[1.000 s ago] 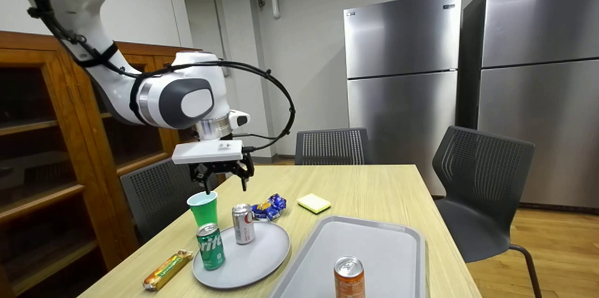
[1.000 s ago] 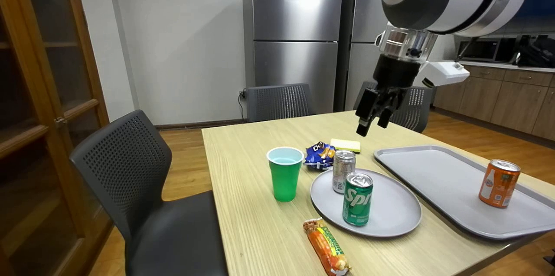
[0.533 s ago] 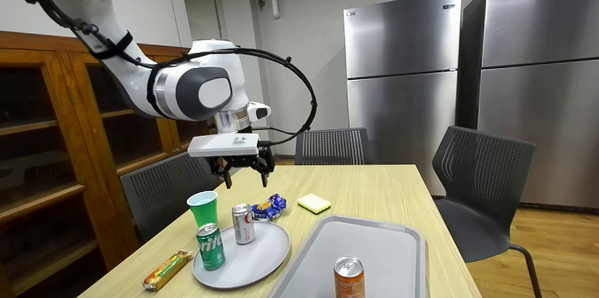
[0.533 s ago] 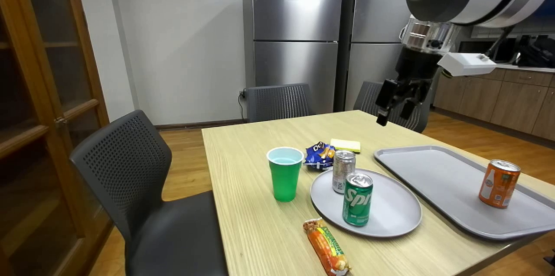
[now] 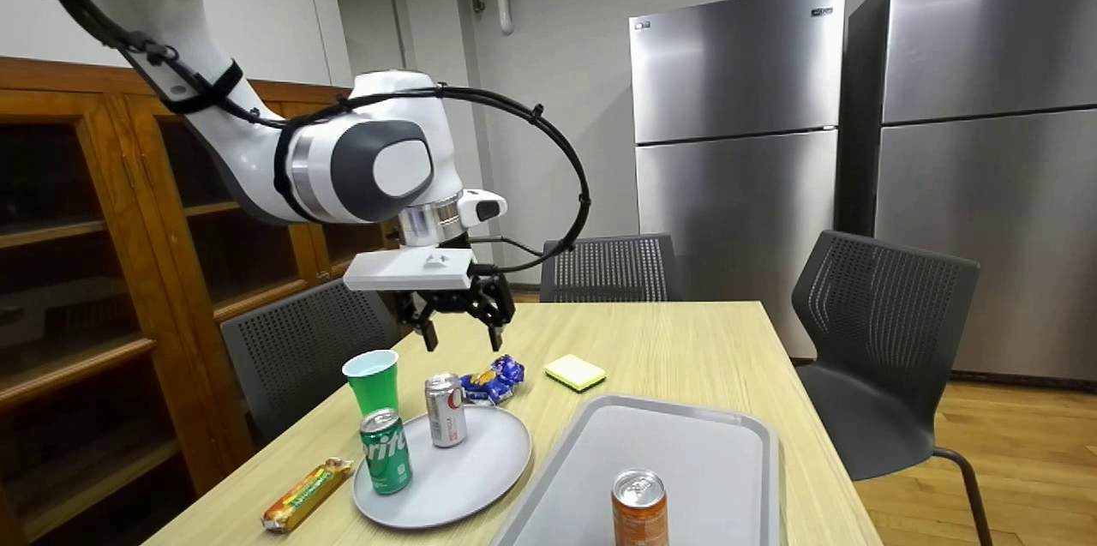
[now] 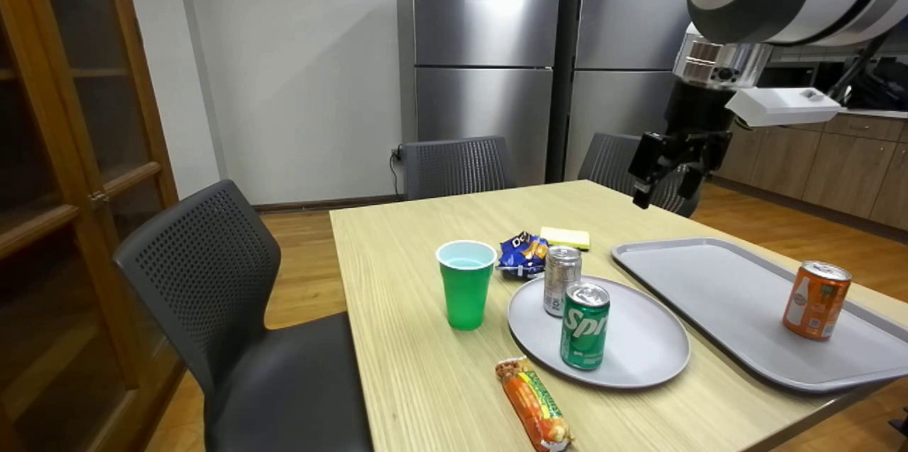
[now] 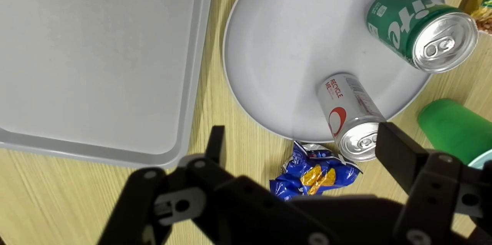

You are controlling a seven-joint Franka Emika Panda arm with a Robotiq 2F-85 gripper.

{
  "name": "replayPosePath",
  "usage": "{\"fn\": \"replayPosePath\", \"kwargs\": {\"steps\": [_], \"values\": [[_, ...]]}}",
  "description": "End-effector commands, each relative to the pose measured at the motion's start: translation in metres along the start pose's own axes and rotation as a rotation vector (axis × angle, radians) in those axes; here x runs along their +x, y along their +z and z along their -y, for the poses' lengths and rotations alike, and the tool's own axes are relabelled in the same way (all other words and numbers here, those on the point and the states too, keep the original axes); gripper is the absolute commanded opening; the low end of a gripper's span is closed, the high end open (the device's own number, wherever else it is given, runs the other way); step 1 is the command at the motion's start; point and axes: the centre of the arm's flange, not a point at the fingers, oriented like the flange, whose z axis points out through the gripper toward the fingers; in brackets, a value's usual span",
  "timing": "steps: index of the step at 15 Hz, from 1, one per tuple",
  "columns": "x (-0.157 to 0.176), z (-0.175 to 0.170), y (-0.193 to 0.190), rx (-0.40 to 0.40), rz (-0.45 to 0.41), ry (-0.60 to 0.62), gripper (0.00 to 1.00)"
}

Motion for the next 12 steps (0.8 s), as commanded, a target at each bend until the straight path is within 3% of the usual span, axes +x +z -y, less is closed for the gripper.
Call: {"fn": "replayPosePath", "kwargs": {"steps": [1,12], "values": [[0.0,0.0,0.0,0.0,0.0,0.0,1.0],[-0.007,-0.0003,-0.005,-0.007,0.027,0.043,1.0]]}}
